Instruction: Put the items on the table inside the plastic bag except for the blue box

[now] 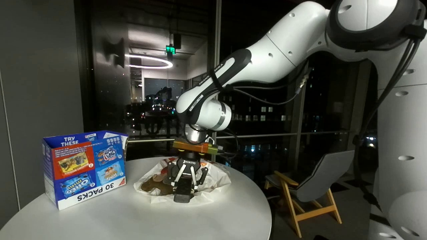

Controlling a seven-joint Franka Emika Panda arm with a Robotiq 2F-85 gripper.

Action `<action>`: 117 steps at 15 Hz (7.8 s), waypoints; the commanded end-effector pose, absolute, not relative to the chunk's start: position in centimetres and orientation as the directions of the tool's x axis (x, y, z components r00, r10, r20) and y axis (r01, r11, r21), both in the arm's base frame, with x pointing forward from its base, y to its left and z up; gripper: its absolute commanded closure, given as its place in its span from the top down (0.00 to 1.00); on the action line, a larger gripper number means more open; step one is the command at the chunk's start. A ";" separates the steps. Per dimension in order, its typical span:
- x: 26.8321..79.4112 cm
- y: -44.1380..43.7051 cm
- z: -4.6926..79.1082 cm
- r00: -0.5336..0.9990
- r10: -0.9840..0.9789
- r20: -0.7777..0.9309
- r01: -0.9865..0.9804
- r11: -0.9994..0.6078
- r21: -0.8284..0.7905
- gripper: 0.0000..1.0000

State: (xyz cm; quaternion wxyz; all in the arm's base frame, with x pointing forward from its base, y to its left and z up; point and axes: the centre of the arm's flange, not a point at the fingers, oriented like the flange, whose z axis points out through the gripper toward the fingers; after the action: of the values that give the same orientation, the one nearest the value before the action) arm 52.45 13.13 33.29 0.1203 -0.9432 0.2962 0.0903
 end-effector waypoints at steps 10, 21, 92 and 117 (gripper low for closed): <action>59.2 9.2 32.4 0.902 -0.285 -0.324 -0.375 -0.890 -0.260 0.33; 60.1 8.9 33.2 0.852 -0.419 -0.313 -0.516 -0.770 -0.376 0.33; 53.2 15.1 35.8 0.721 -0.688 0.082 -0.645 -0.709 -0.285 0.17; 59.3 7.2 33.6 0.579 -0.577 0.576 -0.676 -0.735 -0.056 1.00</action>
State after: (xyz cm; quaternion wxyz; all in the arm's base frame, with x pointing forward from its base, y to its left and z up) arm 60.09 5.92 32.83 -0.0572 -0.8978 0.3430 -0.2702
